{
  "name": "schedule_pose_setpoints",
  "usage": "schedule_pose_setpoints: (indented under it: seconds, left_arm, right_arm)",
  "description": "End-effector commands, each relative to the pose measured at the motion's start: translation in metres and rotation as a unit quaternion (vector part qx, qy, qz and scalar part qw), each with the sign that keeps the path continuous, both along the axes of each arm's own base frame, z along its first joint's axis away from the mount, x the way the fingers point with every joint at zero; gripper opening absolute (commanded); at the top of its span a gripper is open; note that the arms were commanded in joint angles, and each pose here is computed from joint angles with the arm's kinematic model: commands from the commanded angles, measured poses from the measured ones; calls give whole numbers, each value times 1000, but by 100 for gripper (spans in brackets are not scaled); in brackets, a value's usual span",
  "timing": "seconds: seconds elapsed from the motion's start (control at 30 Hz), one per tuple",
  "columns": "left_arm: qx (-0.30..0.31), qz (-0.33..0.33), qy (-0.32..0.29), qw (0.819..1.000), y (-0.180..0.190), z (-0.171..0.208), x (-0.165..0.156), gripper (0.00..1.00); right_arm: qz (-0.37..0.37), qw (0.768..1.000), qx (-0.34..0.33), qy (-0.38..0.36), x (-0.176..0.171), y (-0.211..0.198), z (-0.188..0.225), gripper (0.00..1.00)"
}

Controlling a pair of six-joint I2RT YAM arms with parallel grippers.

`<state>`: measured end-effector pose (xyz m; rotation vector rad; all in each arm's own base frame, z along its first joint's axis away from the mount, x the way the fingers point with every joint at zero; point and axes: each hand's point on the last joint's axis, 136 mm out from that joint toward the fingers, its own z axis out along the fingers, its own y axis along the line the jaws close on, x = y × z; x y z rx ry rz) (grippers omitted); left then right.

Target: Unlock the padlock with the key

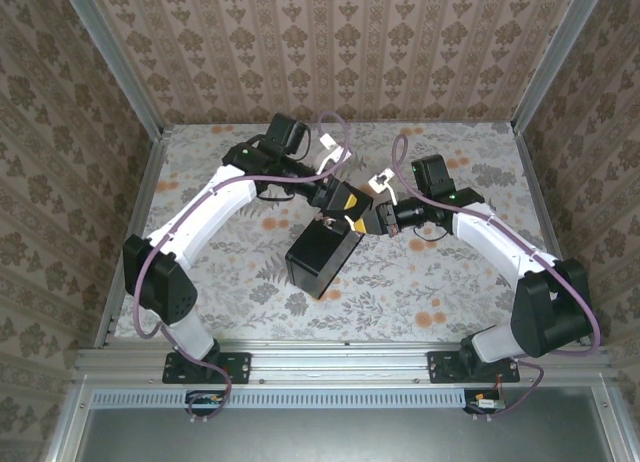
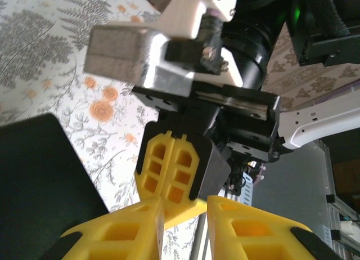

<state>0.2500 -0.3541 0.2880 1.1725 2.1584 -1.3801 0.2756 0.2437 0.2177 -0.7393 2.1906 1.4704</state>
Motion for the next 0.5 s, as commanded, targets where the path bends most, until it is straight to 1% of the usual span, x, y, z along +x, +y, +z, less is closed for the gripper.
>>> schedule_pose_setpoints:
  seconds: [0.0, 0.13, 0.27, 0.47]
  left_arm:
    - [39, 11, 29, 999, 13, -9, -14, 27]
    - [59, 12, 22, 998, 15, -21, -11, 28]
    - [58, 2, 25, 998, 12, -23, -11, 28]
    - [49, -27, 34, 998, 12, -23, -23, 26]
  right_arm:
    - [25, 999, 28, -27, -6, 2, 13, 0]
    - [37, 998, 43, -33, -11, 3, 21, 0]
    - [38, 998, 45, -33, -13, 3, 23, 0]
    - [34, 998, 47, -33, -9, 2, 23, 0]
